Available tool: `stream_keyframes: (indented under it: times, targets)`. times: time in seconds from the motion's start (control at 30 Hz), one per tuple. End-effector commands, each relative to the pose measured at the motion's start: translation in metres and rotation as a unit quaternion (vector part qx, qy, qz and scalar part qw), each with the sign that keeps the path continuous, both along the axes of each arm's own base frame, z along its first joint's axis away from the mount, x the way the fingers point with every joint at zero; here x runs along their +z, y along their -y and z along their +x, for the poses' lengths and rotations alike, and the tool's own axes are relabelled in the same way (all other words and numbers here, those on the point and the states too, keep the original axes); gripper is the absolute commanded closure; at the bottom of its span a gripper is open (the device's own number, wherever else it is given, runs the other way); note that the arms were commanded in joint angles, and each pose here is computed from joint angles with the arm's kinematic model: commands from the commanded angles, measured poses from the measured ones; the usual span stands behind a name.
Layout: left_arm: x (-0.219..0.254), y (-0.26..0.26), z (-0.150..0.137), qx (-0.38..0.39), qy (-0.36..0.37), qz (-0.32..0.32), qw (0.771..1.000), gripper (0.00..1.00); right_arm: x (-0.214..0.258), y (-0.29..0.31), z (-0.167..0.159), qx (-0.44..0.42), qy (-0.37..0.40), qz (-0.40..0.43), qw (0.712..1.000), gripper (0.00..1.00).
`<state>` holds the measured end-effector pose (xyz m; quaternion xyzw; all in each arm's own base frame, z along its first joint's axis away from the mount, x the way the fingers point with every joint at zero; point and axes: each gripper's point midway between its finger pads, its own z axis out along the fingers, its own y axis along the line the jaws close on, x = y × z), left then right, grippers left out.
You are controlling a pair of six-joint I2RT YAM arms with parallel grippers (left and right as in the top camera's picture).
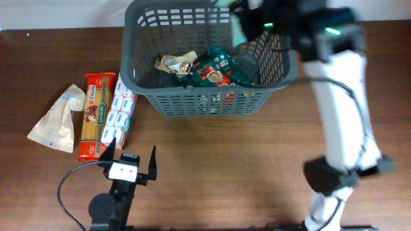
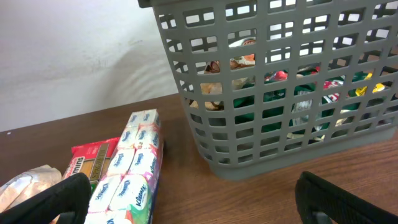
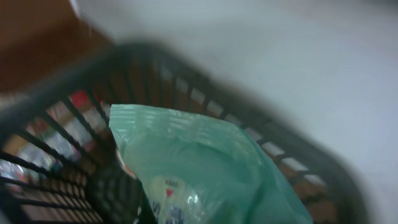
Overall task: Pack container
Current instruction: 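Carry the wipes pack into the basket and release it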
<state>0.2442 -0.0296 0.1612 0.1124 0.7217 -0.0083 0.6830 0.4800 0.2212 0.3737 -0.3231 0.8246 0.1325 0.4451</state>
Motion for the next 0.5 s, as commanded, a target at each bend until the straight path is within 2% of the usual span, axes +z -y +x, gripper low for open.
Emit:
stream_keyframes:
  times: [0.0, 0.2, 0.4, 0.43, 0.47]
  targets:
    - [-0.003, 0.003, 0.0, -0.008, -0.004, -0.003, 1.0, 0.01, -0.091, -0.02, 0.027, 0.017, -0.075, -0.043, 0.996, 0.96]
    - [-0.003, 0.003, 0.0, -0.008, -0.004, -0.003, 1.0, 0.01, -0.168, -0.031, 0.046, 0.01, -0.142, -0.055, 0.988, 0.97]
    - [-0.003, 0.003, 0.0, -0.008, -0.004, -0.003, 1.0, 0.01, -0.196, -0.032, 0.048, 0.004, -0.17, -0.06, 0.984, 0.96]
    - [-0.003, 0.003, 0.0, -0.008, -0.004, -0.003, 1.0, 0.01, -0.2, -0.032, 0.048, 0.004, -0.174, -0.062, 0.983, 0.93]
    - [-0.003, 0.003, 0.0, -0.008, -0.004, -0.003, 1.0, 0.01, -0.204, -0.031, 0.046, 0.004, -0.179, -0.064, 0.982, 0.75]
